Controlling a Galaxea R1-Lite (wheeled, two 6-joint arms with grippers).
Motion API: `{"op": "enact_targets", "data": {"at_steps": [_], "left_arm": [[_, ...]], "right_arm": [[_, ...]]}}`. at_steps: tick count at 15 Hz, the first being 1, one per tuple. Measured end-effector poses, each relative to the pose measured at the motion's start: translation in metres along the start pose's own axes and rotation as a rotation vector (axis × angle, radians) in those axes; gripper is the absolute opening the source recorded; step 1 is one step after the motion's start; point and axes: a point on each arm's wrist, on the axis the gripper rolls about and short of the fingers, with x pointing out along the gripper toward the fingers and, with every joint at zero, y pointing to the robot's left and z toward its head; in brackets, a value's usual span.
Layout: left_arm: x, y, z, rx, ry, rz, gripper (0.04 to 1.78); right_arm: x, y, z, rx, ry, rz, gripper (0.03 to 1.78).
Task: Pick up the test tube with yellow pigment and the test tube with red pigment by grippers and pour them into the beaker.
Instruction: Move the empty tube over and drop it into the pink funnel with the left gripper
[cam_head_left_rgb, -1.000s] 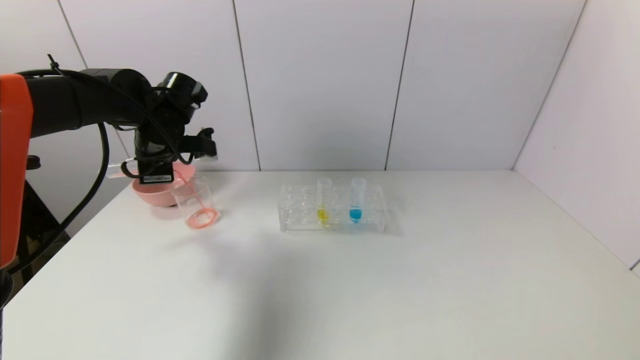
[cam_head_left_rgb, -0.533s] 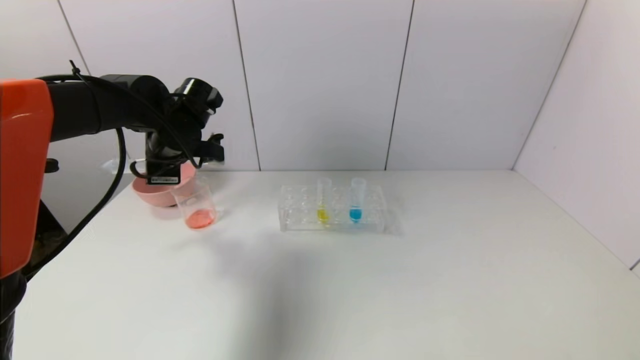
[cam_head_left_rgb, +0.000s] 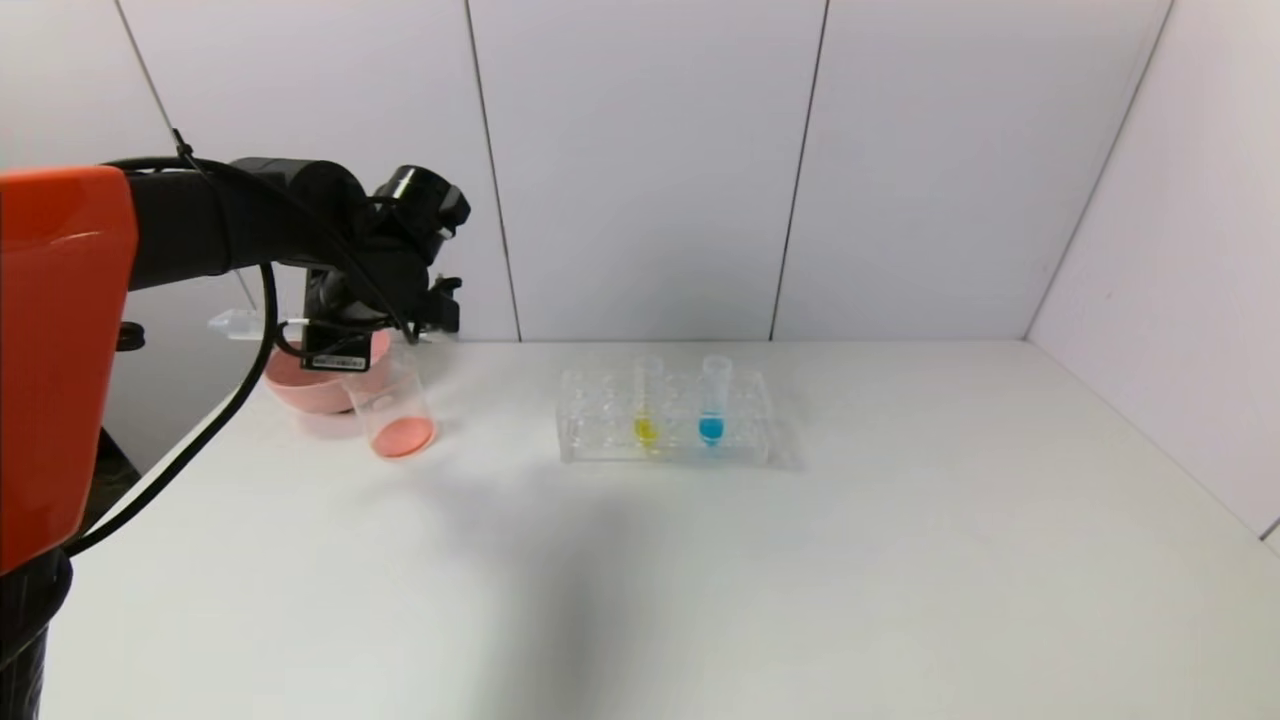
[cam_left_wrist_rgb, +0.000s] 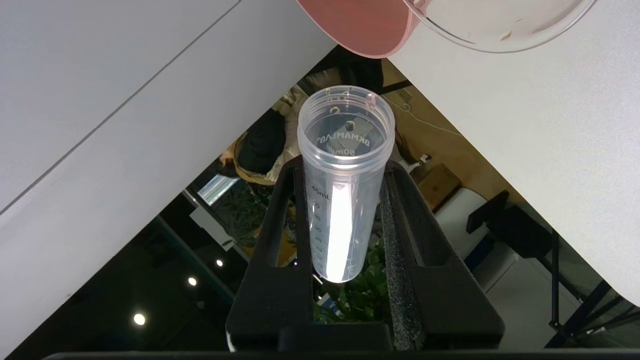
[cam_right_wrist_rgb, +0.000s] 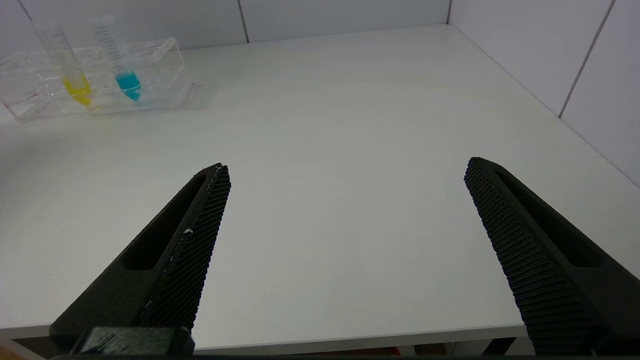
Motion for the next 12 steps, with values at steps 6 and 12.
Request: {"op": "enact_targets", "data": {"at_steps": [6, 12], "left_arm": [[-0.001, 0.025, -0.036, -0.257, -0.235, -0.048, 0.43], [0.006, 0.031, -0.079, -0.906, -0.5, -0.245, 0.43]], "right_arm": [[0.0, 0.0, 0.0, 0.0, 0.0, 0.0, 1.71], [0.0, 0.0, 0.0, 0.0, 0.0, 0.0, 1.71]]}}
